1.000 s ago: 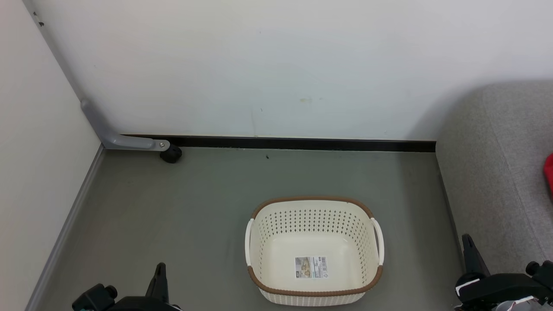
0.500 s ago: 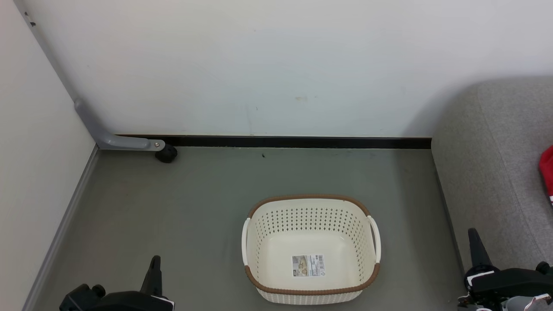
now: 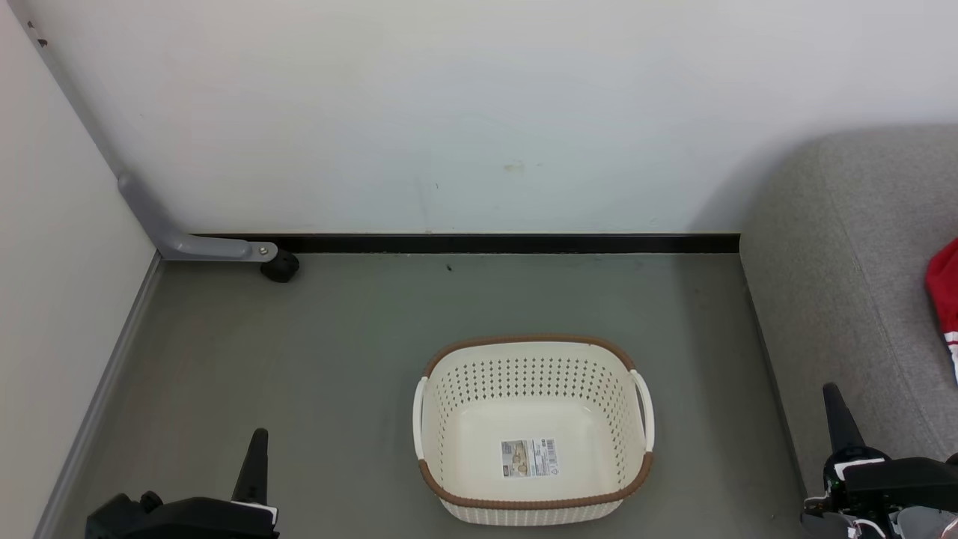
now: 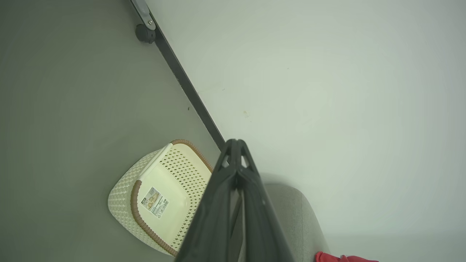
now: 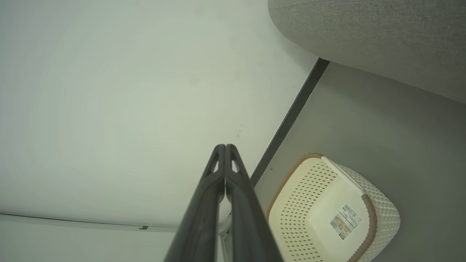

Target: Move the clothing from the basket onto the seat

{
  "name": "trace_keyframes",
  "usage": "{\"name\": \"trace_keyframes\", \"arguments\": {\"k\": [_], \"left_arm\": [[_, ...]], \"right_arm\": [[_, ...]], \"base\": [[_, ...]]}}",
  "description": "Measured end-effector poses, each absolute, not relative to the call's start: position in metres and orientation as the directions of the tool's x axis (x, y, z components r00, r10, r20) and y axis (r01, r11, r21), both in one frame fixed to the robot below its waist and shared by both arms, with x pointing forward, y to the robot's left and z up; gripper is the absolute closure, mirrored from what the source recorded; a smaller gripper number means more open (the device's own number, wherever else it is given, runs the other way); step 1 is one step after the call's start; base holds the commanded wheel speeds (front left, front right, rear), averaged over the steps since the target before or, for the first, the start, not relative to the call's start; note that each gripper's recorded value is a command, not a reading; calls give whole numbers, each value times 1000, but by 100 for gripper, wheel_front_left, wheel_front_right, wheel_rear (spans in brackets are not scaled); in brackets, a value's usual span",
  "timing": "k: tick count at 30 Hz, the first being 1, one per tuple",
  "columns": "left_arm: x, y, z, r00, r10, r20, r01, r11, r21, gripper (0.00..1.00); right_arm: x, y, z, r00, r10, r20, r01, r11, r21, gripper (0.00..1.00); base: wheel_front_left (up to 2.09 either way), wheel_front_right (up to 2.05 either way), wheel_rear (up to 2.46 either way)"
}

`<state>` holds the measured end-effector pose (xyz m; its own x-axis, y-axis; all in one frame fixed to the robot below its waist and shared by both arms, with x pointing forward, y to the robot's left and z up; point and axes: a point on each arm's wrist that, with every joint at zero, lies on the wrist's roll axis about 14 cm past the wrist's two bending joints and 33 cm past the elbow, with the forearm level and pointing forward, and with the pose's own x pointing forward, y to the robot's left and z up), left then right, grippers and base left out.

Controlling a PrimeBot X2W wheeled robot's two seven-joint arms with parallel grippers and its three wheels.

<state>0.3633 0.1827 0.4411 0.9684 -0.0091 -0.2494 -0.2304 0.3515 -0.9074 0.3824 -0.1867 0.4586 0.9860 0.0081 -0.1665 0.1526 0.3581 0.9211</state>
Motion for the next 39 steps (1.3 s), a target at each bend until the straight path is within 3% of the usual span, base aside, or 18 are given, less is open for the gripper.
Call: {"name": "trace_keyframes", "arguments": {"k": [28, 39], "left_arm": [[378, 190, 473, 993, -25, -114, -113, 23, -993, 100], [379, 190, 476, 995, -26, -100, -99, 13, -995, 100]], "right_arm": [[384, -206, 484, 997, -25, -77, 78, 9, 997, 100], [384, -206, 486, 997, -23, -72, 72, -3, 997, 100]], "base": [[0, 0, 0], [0, 0, 0]]}}
